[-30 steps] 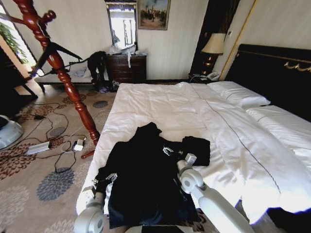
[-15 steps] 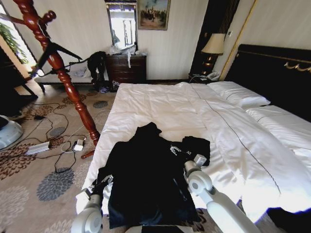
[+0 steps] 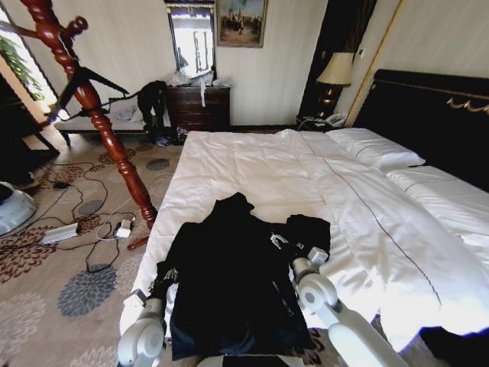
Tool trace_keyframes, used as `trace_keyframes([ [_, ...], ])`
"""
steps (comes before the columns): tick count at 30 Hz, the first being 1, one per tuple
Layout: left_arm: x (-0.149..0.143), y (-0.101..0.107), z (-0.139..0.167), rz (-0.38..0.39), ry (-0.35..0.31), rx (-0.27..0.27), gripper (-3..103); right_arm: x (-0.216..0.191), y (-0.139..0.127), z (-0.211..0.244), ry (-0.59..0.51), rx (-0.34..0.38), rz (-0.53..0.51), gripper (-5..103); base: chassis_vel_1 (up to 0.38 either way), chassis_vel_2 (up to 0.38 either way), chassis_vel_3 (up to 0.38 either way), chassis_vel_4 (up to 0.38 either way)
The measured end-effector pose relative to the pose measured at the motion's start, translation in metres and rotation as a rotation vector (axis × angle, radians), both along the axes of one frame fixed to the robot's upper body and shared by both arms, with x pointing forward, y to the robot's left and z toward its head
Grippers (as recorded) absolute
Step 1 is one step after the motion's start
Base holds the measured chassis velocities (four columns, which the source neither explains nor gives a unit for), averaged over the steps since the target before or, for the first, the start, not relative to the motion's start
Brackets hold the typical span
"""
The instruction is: Pick up the clothes from the bed and hang them on the clothes hanger.
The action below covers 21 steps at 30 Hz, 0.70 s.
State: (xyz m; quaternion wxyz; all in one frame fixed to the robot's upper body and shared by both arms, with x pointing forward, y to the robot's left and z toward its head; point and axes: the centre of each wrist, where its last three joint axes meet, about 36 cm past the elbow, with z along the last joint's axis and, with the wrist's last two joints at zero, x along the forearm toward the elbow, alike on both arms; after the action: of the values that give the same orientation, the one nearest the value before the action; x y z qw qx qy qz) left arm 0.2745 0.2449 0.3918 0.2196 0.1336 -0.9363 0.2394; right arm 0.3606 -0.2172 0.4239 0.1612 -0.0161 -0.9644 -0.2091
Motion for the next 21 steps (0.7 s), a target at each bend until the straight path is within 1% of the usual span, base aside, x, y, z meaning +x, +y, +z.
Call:
trace_keyframes([
  [1,0.001,0.001,0.001,0.003,-0.002,-0.006,39,-0.001,-0.001,0.0,0.001,-0.001,-0.003,100,0.0,0.0,0.0,0.0],
  [2,0.001,0.001,0.001,0.003,-0.002,-0.006,39,-0.001,-0.001,0.0,0.001,-0.001,-0.003,100,0.0,0.0,0.0,0.0],
  [5,0.005,0.005,0.008,0.017,-0.026,-0.018,23,-0.004,-0.003,0.002,0.003,-0.002,-0.011,100,0.0,0.0,0.0,0.0],
  [7,0.007,0.008,0.011,0.022,-0.037,-0.018,23,-0.005,-0.004,0.002,0.004,-0.002,-0.012,100,0.0,0.0,0.0,0.0],
  [9,0.013,0.02,0.023,0.049,-0.077,-0.01,12,-0.006,-0.004,0.003,0.005,-0.002,-0.015,100,0.0,0.0,0.0,0.0],
  [11,0.02,0.037,0.036,0.087,-0.12,0.001,3,-0.008,-0.005,0.004,0.004,-0.001,-0.017,100,0.0,0.0,0.0,0.0],
  [12,0.023,0.047,0.043,0.111,-0.14,0.013,3,-0.009,-0.005,0.004,0.004,-0.001,-0.018,100,0.0,0.0,0.0,0.0],
  [13,0.023,0.047,0.043,0.111,-0.14,0.013,3,-0.009,-0.005,0.004,0.004,-0.001,-0.018,100,0.0,0.0,0.0,0.0],
  [14,0.027,0.063,0.05,0.145,-0.165,0.044,0,-0.011,-0.005,0.005,0.004,0.0,-0.019,100,0.0,0.0,0.0,0.0],
  [15,0.027,0.063,0.05,0.145,-0.165,0.044,0,-0.011,-0.005,0.005,0.004,0.0,-0.019,100,0.0,0.0,0.0,0.0],
  [16,0.03,0.074,0.052,0.168,-0.174,0.069,0,-0.012,-0.005,0.005,0.004,0.001,-0.019,100,0.0,0.0,0.0,0.0],
  [17,0.035,0.089,0.053,0.198,-0.18,0.108,0,-0.014,-0.005,0.006,0.005,0.002,-0.018,100,0.0,0.0,0.0,0.0],
  [18,0.038,0.101,0.052,0.215,-0.178,0.138,0,-0.015,-0.005,0.007,0.003,0.003,-0.017,100,0.0,0.0,0.0,0.0],
  [19,0.041,0.107,0.052,0.223,-0.178,0.157,0,-0.015,-0.005,0.007,0.003,0.003,-0.017,100,0.0,0.0,0.0,0.0],
  [20,0.041,0.107,0.052,0.223,-0.178,0.157,0,-0.015,-0.005,0.007,0.003,0.003,-0.017,100,0.0,0.0,0.0,0.0],
  [21,0.045,0.118,0.05,0.233,-0.177,0.198,0,-0.017,-0.005,0.008,0.003,0.005,-0.016,100,0.0,0.0,0.0,0.0],
])
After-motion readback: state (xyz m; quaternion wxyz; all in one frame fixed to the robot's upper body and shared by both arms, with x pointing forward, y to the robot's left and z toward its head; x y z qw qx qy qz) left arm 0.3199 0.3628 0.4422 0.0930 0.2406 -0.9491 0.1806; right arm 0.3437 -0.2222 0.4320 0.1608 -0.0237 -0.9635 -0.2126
